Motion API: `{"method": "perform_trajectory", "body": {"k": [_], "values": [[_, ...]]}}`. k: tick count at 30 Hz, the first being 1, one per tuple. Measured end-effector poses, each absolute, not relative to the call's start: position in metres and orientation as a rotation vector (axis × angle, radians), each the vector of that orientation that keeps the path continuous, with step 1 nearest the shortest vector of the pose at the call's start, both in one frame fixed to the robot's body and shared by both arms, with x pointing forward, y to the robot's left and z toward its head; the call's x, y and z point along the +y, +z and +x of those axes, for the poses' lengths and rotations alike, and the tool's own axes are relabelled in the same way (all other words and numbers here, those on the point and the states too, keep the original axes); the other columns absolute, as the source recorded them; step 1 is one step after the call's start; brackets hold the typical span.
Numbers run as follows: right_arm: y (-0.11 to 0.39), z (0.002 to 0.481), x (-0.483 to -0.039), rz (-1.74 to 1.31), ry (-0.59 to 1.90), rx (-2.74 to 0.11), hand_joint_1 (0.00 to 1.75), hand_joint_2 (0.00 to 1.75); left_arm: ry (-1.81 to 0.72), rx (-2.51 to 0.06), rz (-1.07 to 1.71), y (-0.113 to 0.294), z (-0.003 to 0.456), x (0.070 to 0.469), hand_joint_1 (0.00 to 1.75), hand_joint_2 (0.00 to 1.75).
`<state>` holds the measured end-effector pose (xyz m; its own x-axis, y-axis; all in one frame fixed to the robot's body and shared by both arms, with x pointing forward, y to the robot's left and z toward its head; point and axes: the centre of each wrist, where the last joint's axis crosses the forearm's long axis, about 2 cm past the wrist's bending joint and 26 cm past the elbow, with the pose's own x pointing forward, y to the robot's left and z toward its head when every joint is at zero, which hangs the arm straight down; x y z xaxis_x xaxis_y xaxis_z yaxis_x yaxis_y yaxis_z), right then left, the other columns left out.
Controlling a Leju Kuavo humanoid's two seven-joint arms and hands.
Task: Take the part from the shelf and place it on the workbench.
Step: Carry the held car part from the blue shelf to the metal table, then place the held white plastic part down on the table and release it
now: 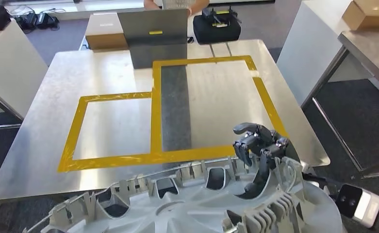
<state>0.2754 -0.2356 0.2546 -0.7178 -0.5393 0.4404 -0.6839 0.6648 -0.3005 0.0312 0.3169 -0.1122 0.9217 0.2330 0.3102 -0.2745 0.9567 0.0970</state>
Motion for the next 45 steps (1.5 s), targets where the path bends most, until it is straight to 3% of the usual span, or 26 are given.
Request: {"method": "perform_trajectory", "body": {"k": [13,23,45], "values": [[0.266,0.284,-0.232,0.948,0.64,-2.606,1.75,1.75,0.274,-0.31,0.145,-0.112,0.032,0.317,0.0,1.75],[0.25,0.264,-0.24,0.299,0.721,-2.73,1.75,1.75,0.299,-0.323,0.153,-0.112,0.028,0.316,0.0,1.75],[0.219,0.233,-0.281,-0.623,0.762,-2.59,1.75,1.75,0.305,-0.323,0.148,-0.112,0.028,0.317,0.0,1.75]]}}
